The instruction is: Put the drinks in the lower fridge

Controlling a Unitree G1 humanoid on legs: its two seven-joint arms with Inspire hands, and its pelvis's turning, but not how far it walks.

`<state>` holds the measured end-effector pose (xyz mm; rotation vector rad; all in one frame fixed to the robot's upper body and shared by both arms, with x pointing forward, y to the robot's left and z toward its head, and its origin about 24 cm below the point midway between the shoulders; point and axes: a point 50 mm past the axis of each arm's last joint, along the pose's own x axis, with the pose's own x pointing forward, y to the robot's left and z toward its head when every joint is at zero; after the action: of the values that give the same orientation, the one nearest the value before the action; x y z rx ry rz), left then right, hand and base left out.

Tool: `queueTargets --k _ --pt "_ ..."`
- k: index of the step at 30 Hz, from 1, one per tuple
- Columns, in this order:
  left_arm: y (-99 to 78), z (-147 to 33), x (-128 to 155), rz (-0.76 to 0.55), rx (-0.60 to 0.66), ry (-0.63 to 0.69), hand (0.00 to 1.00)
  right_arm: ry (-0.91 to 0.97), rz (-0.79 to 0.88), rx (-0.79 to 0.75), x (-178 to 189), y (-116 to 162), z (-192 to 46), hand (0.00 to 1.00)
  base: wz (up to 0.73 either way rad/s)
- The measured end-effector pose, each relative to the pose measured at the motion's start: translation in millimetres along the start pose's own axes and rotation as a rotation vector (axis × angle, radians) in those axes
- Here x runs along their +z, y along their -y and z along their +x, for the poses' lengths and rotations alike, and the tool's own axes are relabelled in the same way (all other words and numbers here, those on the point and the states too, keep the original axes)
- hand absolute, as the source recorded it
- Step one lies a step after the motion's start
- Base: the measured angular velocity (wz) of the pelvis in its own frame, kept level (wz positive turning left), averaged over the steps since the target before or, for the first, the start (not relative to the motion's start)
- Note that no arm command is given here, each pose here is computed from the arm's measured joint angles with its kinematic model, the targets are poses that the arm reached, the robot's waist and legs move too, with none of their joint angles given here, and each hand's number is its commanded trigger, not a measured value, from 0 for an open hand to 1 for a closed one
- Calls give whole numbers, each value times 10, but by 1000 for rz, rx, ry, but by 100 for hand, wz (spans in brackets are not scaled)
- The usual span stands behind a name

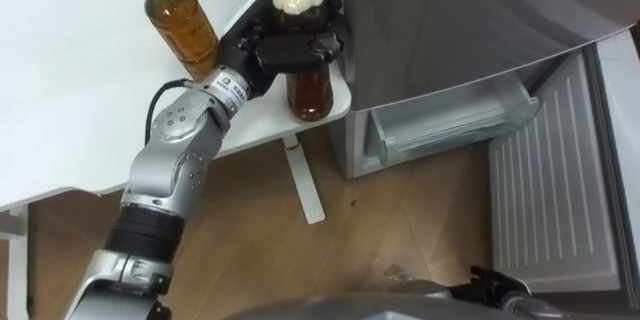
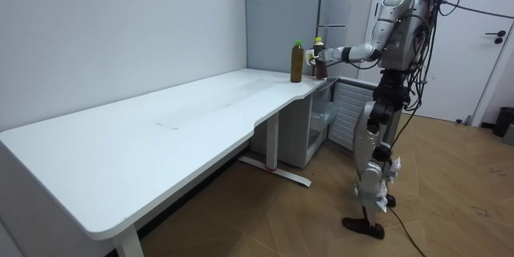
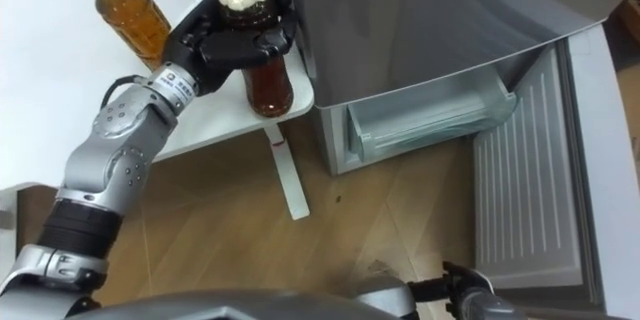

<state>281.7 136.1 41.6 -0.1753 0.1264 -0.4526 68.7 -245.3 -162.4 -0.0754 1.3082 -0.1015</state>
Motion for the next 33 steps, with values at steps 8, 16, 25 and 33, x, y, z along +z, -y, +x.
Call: queueTargets --k 8,16,25,33 --pt "100 14 175 34 -33 73 100 1 -30 12 20 -39 7 0 0" --pt "286 -74 333 61 -76 161 100 -1 -129 30 101 -92 19 0 5" --pt "307 -272 33 -29 -52 80 100 154 -267 191 525 -494 11 0 12" --pt "292 -431 -162 -138 -25 32 100 281 -356 331 849 -760 -86 0 15"
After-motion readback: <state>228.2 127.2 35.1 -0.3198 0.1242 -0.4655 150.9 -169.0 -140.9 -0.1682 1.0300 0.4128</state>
